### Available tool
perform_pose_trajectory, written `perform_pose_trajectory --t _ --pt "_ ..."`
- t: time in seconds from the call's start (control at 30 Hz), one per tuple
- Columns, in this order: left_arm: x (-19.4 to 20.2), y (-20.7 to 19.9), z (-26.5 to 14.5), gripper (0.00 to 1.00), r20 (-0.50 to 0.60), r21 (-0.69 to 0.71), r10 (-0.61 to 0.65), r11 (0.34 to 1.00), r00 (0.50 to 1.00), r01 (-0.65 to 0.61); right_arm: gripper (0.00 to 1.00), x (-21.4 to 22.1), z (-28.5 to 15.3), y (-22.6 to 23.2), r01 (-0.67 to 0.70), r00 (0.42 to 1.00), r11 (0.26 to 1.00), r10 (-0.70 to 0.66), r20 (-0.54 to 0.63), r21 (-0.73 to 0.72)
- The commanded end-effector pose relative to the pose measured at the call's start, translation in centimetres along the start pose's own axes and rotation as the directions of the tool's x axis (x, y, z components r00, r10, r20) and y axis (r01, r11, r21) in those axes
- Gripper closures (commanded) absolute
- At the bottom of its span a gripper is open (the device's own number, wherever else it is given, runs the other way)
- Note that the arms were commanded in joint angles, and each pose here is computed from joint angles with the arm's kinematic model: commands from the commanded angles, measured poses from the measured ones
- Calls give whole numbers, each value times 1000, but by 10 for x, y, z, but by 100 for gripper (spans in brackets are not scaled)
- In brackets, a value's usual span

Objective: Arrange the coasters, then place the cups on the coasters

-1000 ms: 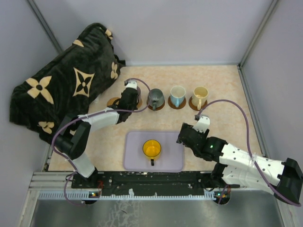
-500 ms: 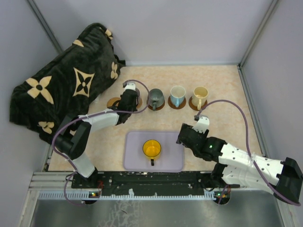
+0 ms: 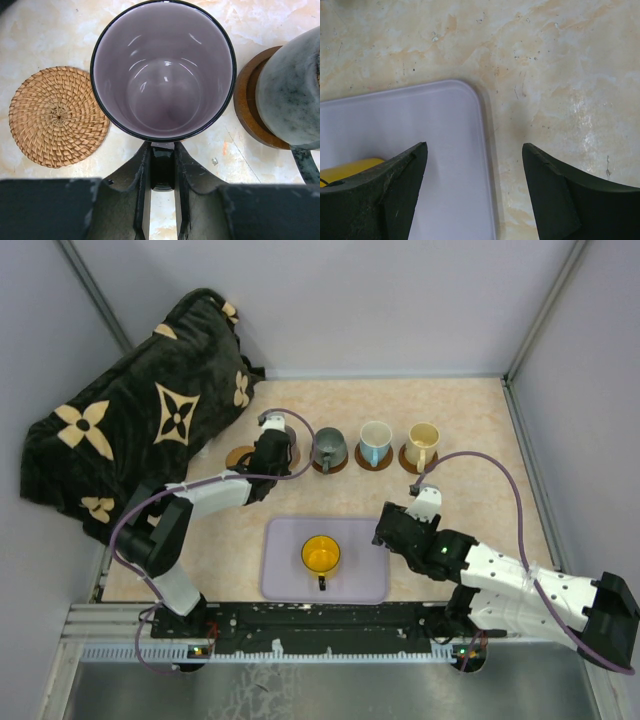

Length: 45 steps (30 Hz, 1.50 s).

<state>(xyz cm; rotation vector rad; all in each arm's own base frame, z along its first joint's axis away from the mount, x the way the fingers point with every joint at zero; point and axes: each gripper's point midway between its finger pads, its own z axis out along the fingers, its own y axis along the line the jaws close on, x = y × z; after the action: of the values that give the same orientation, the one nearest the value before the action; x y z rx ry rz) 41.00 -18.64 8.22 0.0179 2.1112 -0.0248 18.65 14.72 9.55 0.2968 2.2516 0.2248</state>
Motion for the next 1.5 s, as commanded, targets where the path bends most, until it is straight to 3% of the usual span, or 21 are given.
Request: perform_pose_trajectory --t 0.0,0.63,1.2,1.3,1.47 --pt "-5 -3 2 99 29 18 -44 999 999 43 23 -6 0 8 -34 999 999 35 25 -18" --pt "28 -1 -6 100 -76 32 -47 998 996 50 23 -3 3 12 -36 999 999 36 16 -24" --pt "28 -1 -15 100 -82 29 -30 999 996 33 23 -2 5 17 -37 999 999 38 15 -36" --pt "27 -1 -13 94 -86 17 -28 999 996 29 23 -3 5 17 -38 999 999 39 14 -36" --pt "21 -1 -11 75 -81 3 -30 1000 996 31 23 -2 4 16 -33 999 999 33 12 -34"
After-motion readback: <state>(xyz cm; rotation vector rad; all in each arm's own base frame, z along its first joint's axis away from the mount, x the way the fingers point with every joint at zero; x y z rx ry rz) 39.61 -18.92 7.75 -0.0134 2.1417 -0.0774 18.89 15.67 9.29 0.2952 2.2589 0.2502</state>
